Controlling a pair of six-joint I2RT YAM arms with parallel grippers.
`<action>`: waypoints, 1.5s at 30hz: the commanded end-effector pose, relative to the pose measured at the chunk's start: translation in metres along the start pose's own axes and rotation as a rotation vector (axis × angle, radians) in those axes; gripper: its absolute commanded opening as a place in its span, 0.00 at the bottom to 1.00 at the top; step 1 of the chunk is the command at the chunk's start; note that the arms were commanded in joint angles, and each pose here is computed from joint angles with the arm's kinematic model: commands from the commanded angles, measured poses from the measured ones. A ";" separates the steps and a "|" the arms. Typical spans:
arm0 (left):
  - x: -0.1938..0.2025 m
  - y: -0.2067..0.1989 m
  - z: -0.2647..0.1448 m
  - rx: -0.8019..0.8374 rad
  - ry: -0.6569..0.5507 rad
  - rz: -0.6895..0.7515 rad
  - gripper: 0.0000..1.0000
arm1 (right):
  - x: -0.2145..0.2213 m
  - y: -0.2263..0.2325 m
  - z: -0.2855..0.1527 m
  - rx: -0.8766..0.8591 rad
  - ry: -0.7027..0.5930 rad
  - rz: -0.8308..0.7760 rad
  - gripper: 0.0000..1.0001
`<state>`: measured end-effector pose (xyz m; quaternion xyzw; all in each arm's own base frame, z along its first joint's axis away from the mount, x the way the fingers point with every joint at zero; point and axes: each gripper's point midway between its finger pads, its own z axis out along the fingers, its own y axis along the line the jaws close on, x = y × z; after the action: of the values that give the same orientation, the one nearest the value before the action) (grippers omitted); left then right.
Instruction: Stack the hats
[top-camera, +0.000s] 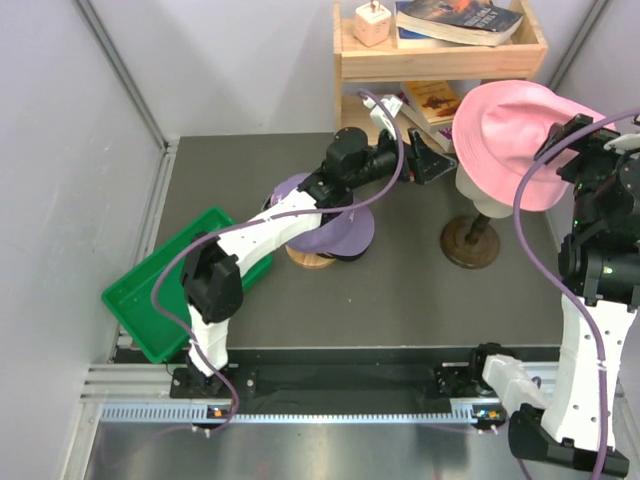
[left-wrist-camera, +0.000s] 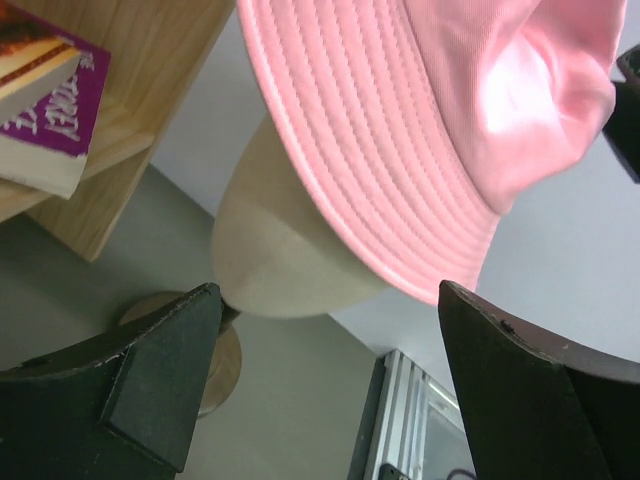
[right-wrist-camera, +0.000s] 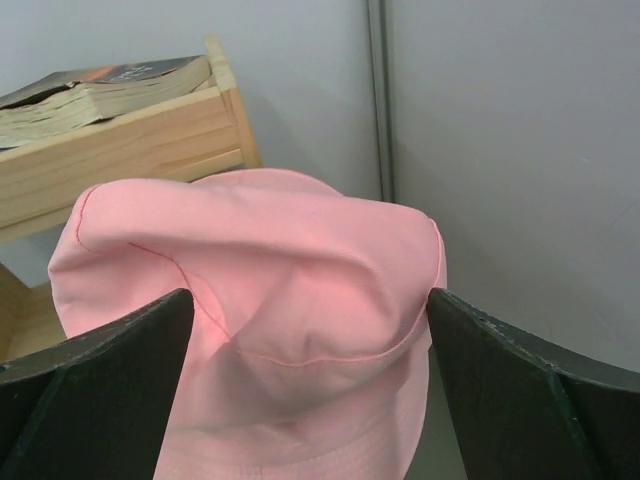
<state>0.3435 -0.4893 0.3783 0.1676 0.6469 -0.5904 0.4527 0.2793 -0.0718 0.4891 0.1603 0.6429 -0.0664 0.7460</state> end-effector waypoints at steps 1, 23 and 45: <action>-0.042 -0.037 0.012 0.152 -0.141 0.037 0.93 | -0.002 0.013 0.004 -0.088 -0.014 0.091 1.00; -0.042 -0.022 0.049 0.232 -0.216 -0.094 0.01 | 0.045 -0.008 0.021 -0.083 0.122 0.131 1.00; -0.023 0.019 0.028 0.034 -0.177 -0.113 0.00 | 0.082 -0.031 -0.009 -0.055 0.157 0.263 1.00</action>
<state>0.3700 -0.5181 0.3634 0.0918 0.6061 -0.6539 0.4434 0.2845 -0.0857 0.4358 0.2033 0.6530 0.0397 0.7284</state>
